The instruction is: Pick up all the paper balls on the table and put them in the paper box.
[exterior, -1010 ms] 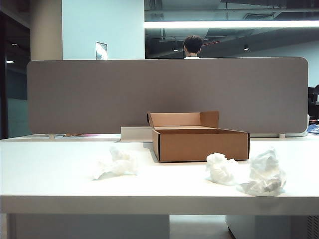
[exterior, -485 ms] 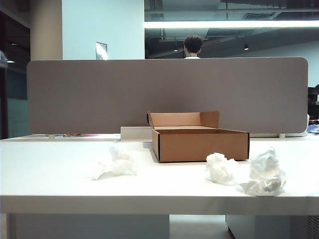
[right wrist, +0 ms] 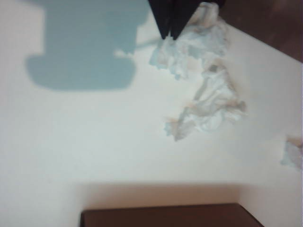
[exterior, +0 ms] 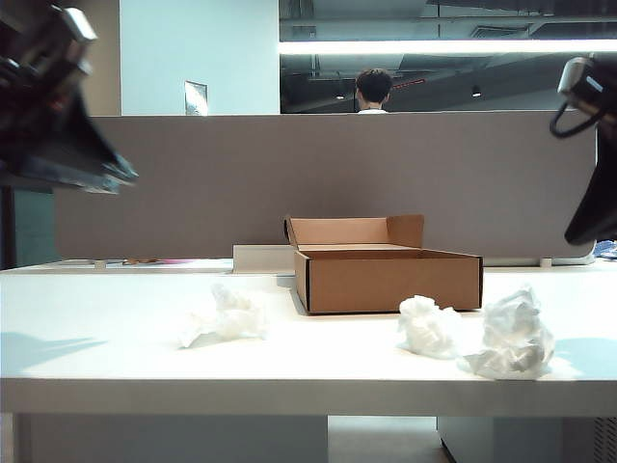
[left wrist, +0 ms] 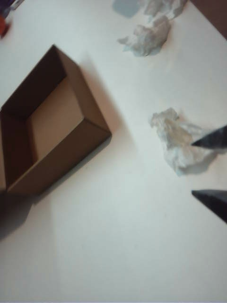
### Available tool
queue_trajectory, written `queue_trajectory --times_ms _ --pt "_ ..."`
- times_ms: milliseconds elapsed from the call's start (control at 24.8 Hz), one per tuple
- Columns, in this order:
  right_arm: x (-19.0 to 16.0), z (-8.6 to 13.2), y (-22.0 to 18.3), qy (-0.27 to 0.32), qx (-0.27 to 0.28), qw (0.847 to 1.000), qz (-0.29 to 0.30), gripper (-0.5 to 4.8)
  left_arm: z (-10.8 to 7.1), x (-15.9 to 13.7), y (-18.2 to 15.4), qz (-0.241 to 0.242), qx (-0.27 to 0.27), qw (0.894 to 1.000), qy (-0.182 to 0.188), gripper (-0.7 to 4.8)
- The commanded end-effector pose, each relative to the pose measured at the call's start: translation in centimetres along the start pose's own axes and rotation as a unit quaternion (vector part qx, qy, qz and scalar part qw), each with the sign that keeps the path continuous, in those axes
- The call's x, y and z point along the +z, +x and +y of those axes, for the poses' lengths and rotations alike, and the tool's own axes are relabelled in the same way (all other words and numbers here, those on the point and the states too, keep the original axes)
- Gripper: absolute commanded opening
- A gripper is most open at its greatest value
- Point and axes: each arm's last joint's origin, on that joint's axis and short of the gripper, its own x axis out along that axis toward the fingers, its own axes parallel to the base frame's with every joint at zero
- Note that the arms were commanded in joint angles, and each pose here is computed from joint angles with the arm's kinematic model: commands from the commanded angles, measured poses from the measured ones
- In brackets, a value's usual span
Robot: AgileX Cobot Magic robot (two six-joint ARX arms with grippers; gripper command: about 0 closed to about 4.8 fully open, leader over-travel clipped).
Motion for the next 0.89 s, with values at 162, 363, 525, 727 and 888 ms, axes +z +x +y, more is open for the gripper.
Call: queue_trajectory --times_ms 162,363,525,727,888 --pt "0.1 0.2 0.9 -0.008 0.011 1.0 0.009 0.05 -1.1 -1.0 3.4 0.019 -0.024 0.997 0.064 0.9" --pt "0.0 0.9 1.4 -0.017 0.032 0.999 0.021 2.67 -0.6 -2.0 5.1 0.052 -0.024 0.997 0.053 2.51" --pt "-0.2 2.1 1.8 -0.04 0.05 0.998 0.026 3.7 -0.2 -2.3 6.4 0.059 -0.025 0.997 0.052 4.67" --pt "-0.1 2.4 2.5 -0.045 0.044 0.998 0.025 3.69 -0.2 -2.2 7.5 0.054 -0.031 0.996 0.057 4.67" --pt "-0.4 2.1 3.5 -0.037 0.043 0.997 0.048 3.69 -0.7 -1.9 8.5 0.055 -0.037 0.996 0.063 4.67"
